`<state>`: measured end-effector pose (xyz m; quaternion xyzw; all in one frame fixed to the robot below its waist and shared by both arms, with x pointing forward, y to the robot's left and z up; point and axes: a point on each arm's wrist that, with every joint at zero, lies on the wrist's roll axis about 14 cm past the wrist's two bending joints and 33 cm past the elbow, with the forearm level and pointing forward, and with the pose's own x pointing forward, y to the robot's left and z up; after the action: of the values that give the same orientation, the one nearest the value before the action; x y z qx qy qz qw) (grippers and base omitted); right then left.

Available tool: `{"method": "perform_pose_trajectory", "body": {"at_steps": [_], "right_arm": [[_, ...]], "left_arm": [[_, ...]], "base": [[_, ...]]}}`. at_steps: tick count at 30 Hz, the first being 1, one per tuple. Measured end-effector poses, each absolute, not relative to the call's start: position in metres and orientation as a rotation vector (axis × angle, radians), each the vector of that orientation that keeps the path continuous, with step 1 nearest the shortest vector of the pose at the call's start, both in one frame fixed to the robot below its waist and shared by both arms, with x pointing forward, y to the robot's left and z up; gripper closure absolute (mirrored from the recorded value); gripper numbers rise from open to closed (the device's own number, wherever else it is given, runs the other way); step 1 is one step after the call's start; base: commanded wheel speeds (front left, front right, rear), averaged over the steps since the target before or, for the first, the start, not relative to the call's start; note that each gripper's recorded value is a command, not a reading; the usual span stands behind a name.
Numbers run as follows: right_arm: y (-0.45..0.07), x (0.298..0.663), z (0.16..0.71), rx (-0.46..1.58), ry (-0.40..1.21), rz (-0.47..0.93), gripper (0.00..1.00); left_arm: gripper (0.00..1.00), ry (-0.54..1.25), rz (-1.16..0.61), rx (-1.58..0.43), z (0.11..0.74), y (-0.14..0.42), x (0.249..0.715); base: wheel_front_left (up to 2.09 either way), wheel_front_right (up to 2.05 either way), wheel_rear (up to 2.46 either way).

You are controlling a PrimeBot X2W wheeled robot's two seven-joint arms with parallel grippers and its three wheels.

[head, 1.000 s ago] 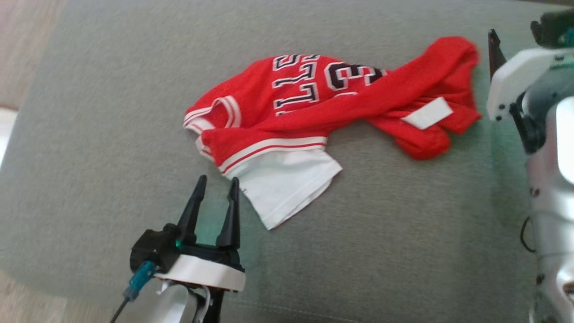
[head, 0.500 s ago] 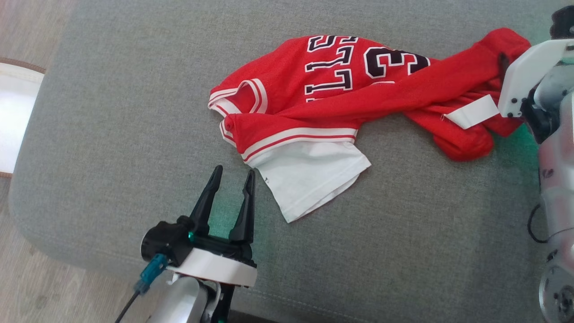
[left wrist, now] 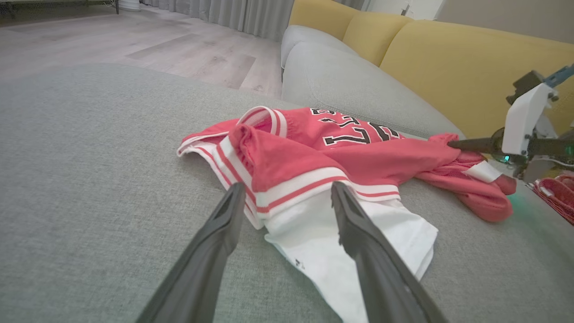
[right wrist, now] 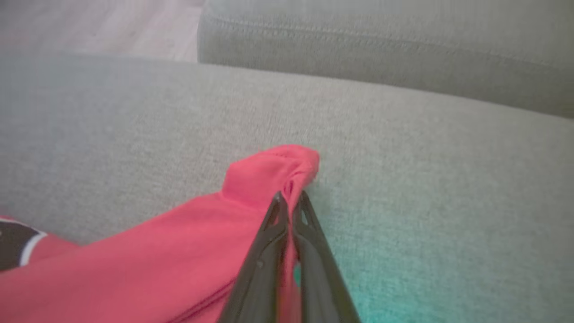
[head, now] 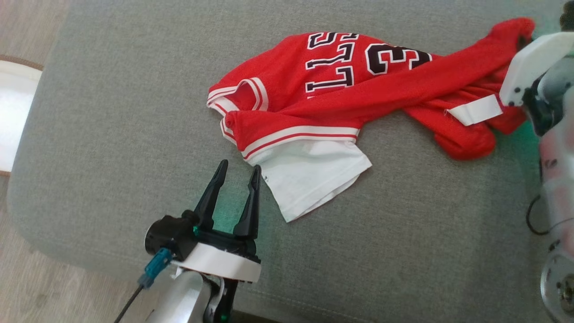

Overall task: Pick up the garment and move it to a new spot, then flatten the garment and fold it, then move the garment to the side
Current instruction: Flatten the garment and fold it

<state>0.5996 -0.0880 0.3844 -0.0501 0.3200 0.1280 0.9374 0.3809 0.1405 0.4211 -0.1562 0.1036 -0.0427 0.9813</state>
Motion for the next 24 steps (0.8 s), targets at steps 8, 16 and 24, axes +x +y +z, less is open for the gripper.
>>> {"method": "perform_pose_trajectory", "body": {"at_steps": [8, 16, 24], "right_arm": [[-0.076, 0.626, 0.468, -0.065, 0.363, 0.274, 1.00], [-0.065, 0.609, 0.537, -0.022, 0.161, 0.315, 1.00], [-0.108, 0.536, 0.503, 0.094, 0.145, 0.246, 1.00]], "left_arm": [[0.00, 0.188, -0.119, -0.317, 0.429, 0.131, 0.382], [0.00, 0.142, -0.158, -0.310, 0.444, 0.122, 0.385], [0.00, 0.127, -0.201, -0.319, 0.451, 0.107, 0.380]], "base": [[0.00, 0.00, 0.00], [0.00, 0.00, 0.00], [0.00, 0.00, 0.00]]}}
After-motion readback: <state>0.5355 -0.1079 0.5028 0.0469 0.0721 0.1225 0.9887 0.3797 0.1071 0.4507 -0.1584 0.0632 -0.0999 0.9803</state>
